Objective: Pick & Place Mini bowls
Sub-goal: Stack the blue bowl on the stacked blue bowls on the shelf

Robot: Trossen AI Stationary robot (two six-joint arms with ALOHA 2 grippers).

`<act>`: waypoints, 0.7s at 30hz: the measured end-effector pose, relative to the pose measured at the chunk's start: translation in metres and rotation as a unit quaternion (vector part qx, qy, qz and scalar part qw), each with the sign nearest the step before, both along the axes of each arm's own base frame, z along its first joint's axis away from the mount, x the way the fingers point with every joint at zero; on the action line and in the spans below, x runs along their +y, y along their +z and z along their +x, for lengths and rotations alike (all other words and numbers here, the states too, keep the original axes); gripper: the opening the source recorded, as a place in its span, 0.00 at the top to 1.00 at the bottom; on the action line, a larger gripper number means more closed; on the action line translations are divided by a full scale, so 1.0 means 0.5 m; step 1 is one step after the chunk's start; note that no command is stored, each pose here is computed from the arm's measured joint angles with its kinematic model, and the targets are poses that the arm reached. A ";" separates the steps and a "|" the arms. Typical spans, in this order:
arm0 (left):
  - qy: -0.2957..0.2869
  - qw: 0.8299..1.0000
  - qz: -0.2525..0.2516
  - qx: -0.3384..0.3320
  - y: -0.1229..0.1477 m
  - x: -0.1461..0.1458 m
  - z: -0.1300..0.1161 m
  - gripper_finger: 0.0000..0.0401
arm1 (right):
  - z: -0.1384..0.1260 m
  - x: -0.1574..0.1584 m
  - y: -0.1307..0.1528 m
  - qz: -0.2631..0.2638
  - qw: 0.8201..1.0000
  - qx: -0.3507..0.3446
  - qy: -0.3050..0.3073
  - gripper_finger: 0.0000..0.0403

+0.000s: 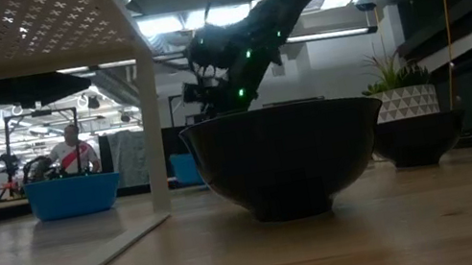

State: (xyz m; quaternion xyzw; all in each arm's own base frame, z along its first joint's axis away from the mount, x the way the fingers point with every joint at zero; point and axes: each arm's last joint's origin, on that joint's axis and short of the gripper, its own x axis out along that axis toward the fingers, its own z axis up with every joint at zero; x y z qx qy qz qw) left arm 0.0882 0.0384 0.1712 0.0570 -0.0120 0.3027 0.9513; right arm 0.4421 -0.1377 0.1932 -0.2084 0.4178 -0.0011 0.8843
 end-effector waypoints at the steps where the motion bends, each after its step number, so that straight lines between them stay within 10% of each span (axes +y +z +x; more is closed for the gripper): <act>1: 0.000 1.000 0.000 0.000 0.000 0.000 0.000 0.76 | -0.005 0.002 0.014 0.003 1.000 -0.003 -0.003 0.98; 21: 0.000 1.000 0.000 0.000 0.000 0.000 0.000 0.76 | -0.100 0.093 0.253 0.057 0.993 -0.105 -0.012 0.98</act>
